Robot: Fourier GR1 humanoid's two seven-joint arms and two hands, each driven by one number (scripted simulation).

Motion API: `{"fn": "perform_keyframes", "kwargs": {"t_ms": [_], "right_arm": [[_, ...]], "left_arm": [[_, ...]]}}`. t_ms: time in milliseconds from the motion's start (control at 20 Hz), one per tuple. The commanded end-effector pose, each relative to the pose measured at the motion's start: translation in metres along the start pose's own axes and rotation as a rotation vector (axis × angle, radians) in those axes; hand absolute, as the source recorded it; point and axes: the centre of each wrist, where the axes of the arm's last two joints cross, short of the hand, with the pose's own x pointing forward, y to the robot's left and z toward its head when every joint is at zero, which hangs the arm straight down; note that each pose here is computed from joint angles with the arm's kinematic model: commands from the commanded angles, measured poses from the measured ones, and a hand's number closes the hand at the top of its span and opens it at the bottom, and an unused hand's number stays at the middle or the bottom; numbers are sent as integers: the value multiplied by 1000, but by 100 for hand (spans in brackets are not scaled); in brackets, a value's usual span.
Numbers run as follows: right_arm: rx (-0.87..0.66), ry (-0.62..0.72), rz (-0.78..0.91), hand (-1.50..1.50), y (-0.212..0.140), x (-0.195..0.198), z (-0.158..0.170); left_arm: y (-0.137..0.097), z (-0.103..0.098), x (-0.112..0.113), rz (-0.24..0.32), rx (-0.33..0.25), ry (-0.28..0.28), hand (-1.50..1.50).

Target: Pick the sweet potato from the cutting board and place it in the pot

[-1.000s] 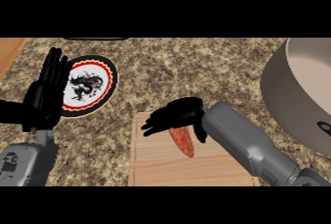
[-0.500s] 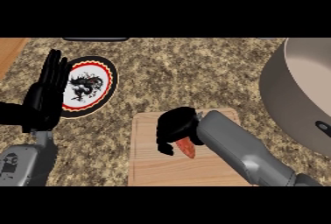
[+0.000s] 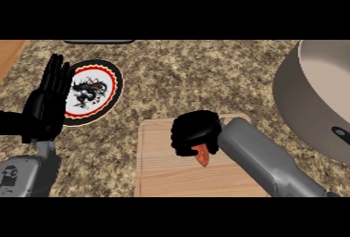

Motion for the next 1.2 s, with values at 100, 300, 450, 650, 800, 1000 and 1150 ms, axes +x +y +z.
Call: {"fn": "perform_keyframes", "kwargs": {"t_ms": [100,300,450,650,800,1000,1150], "right_arm": [[-186,292,-50,150,9,9,20],[-300,697,-119,150,45,16,35],[-474,817,-68,150,31,28,26],[-644,1006,52,150,4,43,42],[-812,1098,117,150,-20,62,55],[-955,1229,240,150,-49,97,85],[-1030,1281,294,150,-74,136,109]], "left_arm": [[5,1,3,-10,42,12,0],[27,12,-9,-40,101,47,0],[39,15,-15,-47,144,63,0],[45,20,-15,-58,159,62,0],[50,23,-15,-52,160,65,0],[39,16,-7,-37,127,51,0],[36,25,-17,-35,114,47,0]]}}
